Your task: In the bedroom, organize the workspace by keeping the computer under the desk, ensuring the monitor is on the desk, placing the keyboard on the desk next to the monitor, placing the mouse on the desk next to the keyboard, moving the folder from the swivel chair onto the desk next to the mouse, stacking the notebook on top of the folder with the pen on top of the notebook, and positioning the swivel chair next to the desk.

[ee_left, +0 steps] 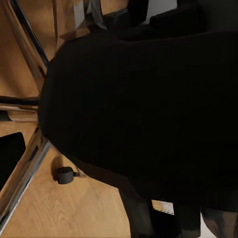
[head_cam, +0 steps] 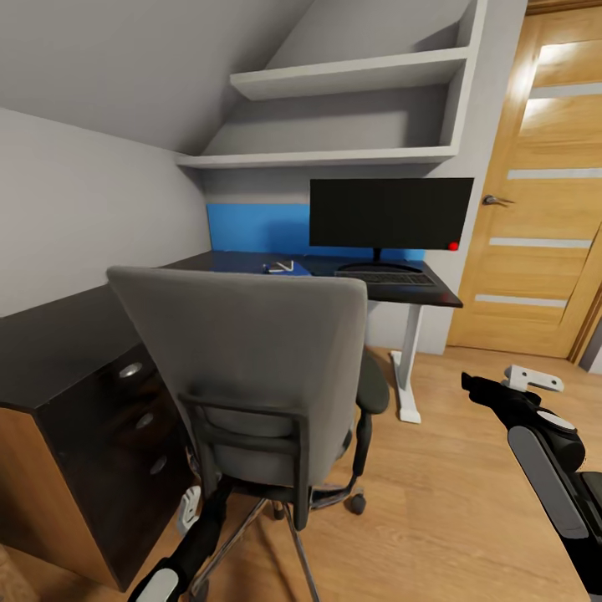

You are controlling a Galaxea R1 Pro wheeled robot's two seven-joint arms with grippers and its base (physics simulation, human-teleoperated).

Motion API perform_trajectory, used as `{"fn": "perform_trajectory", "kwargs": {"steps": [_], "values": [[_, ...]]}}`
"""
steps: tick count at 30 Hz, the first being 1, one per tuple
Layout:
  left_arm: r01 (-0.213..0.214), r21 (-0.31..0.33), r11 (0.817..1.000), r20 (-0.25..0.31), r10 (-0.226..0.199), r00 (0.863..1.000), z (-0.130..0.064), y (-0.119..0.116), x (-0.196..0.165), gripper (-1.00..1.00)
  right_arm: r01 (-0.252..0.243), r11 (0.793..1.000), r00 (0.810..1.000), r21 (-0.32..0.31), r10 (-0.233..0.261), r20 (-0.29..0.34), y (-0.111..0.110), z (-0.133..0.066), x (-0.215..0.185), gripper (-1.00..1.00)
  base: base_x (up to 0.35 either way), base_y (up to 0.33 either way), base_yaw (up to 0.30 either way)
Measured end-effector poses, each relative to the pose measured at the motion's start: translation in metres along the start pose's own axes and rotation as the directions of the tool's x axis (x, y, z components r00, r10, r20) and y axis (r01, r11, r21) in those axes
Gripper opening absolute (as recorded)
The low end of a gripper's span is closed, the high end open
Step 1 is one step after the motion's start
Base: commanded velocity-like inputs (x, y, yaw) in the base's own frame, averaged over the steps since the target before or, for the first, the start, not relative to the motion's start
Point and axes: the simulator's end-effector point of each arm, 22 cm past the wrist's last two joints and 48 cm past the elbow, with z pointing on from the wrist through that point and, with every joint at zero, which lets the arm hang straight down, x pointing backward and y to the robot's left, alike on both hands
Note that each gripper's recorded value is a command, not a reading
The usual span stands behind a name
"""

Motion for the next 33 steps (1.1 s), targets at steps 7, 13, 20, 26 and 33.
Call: {"fn": "perform_trajectory", "kwargs": {"steps": [7, 13, 20, 26, 33], "values": [[-0.004, 0.002, 1.000, -0.006, 0.004, 1.000, 0.0006, -0.0007, 0.0032, 1.00, 0.000, 1.000, 1.000, 0.001, 0.000, 0.000, -0.0003, 0.0002, 0.0001, 1.00, 0.184, -0.029, 0.000], [-0.003, 0.003, 1.000, -0.007, 0.003, 1.000, 0.0008, -0.0010, 0.0040, 1.00, -0.001, 1.000, 1.000, 0.001, 0.001, 0.000, -0.0004, 0.0003, 0.0002, 1.00, 0.028, -0.004, 0.000], [-0.001, 0.006, 1.000, -0.005, 0.001, 1.000, 0.0014, -0.0029, 0.0027, 1.00, 0.000, 1.000, 1.000, 0.002, 0.000, 0.001, -0.0009, 0.0001, -0.0005, 1.00, 0.136, -0.097, 0.000], [-0.003, 0.004, 1.000, -0.004, 0.003, 1.000, 0.0015, -0.0026, 0.0028, 1.00, 0.000, 1.000, 1.000, 0.002, 0.000, 0.001, -0.0010, 0.0001, -0.0005, 1.00, 0.244, -0.208, 0.000], [-0.003, 0.003, 1.000, -0.004, 0.003, 1.000, 0.0016, -0.0025, 0.0031, 1.00, 0.000, 1.000, 1.000, 0.002, 0.000, 0.001, -0.0008, 0.0001, -0.0006, 1.00, 0.260, -0.228, 0.000]]}}
